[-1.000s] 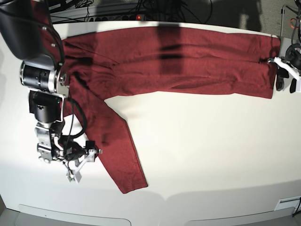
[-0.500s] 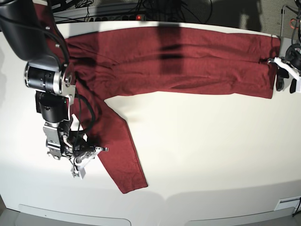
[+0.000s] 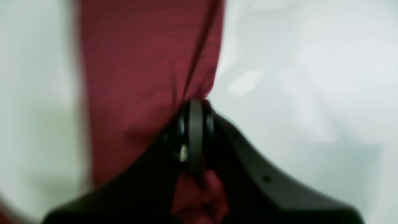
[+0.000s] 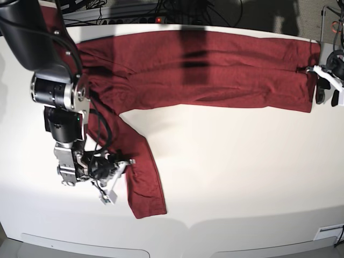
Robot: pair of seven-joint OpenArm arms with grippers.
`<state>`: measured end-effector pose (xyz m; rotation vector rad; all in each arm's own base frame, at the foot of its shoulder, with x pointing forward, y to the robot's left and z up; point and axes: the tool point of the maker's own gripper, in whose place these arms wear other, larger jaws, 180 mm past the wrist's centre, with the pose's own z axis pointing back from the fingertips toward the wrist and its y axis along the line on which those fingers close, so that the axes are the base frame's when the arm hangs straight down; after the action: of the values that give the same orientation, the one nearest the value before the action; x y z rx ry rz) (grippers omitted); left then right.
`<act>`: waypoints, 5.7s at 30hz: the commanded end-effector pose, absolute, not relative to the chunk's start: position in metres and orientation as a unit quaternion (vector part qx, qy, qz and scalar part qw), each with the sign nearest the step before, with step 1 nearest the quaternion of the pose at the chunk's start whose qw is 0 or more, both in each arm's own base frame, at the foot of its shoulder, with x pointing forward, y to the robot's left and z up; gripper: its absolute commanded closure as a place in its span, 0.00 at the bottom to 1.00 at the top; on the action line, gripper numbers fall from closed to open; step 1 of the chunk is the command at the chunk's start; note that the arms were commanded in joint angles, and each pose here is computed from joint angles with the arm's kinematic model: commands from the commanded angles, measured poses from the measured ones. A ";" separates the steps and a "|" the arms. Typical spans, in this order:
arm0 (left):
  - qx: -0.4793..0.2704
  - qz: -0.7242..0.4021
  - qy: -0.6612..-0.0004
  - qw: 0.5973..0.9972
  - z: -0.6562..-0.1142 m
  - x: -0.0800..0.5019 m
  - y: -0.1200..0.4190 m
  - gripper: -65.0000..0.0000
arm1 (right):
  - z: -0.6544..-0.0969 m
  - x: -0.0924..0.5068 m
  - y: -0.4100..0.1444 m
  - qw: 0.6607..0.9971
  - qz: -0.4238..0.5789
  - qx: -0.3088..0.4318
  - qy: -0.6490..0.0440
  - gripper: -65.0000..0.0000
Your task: Fold the T-shirt properly
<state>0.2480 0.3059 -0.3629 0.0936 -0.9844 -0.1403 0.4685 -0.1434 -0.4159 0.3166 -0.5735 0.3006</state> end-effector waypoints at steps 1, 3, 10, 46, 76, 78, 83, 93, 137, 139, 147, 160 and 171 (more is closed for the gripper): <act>0.051 -0.073 -0.494 0.865 -0.347 0.257 0.310 0.56 | -0.382 0.496 -0.143 0.921 0.145 0.156 -0.325 1.00; 0.051 -0.073 -0.494 0.865 -0.347 0.257 0.310 0.56 | -0.377 0.498 -0.135 0.919 0.143 0.167 -0.327 1.00; 0.051 -0.073 -0.494 0.865 -0.347 0.257 0.310 0.56 | -0.362 0.492 -0.107 0.914 0.108 0.249 -0.301 1.00; 0.053 -0.075 -0.493 0.865 -0.348 0.256 0.310 0.56 | -0.329 0.320 0.128 0.782 0.274 0.558 -0.046 1.00; 0.054 -0.075 -0.491 0.866 -0.348 0.256 0.310 0.56 | -0.326 0.234 0.173 0.699 0.296 0.649 0.051 0.77; 0.054 -0.075 -0.490 0.867 -0.348 0.256 0.310 0.56 | -0.323 0.234 0.174 0.695 0.292 0.655 0.050 0.64; 0.054 -0.075 -0.491 0.866 -0.348 0.256 0.310 0.56 | -0.322 0.235 0.174 0.695 0.292 0.655 0.048 0.58; 0.052 -0.080 -0.499 0.862 -0.342 0.259 0.306 0.56 | -0.257 0.308 0.173 0.695 0.359 0.621 -0.040 0.58; -0.027 -0.229 -0.470 0.852 -0.399 0.341 0.027 0.61 | -0.368 0.388 -0.187 0.943 0.194 0.249 -0.104 0.58; -0.031 -0.227 -0.468 0.854 -0.401 0.342 0.023 0.61 | -0.367 0.389 -0.186 0.942 0.192 0.255 -0.107 0.58; -0.046 -0.278 -0.441 0.852 -0.410 0.329 0.010 0.61 | -0.364 0.394 -0.182 0.938 0.187 0.264 -0.123 0.58; 0.010 -0.289 -0.367 0.884 -0.466 0.330 0.036 0.61 | -0.366 0.390 -0.181 0.939 0.192 0.263 -0.109 0.58; 0.036 -0.277 -0.317 0.906 -0.478 0.319 0.051 0.86 | -0.365 0.390 -0.181 0.939 0.192 0.264 -0.109 0.58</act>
<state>0.3412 0.0259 -0.4523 -0.0030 -0.8125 -0.5682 0.3733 -0.1776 -0.3844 0.5412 -0.1657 0.3816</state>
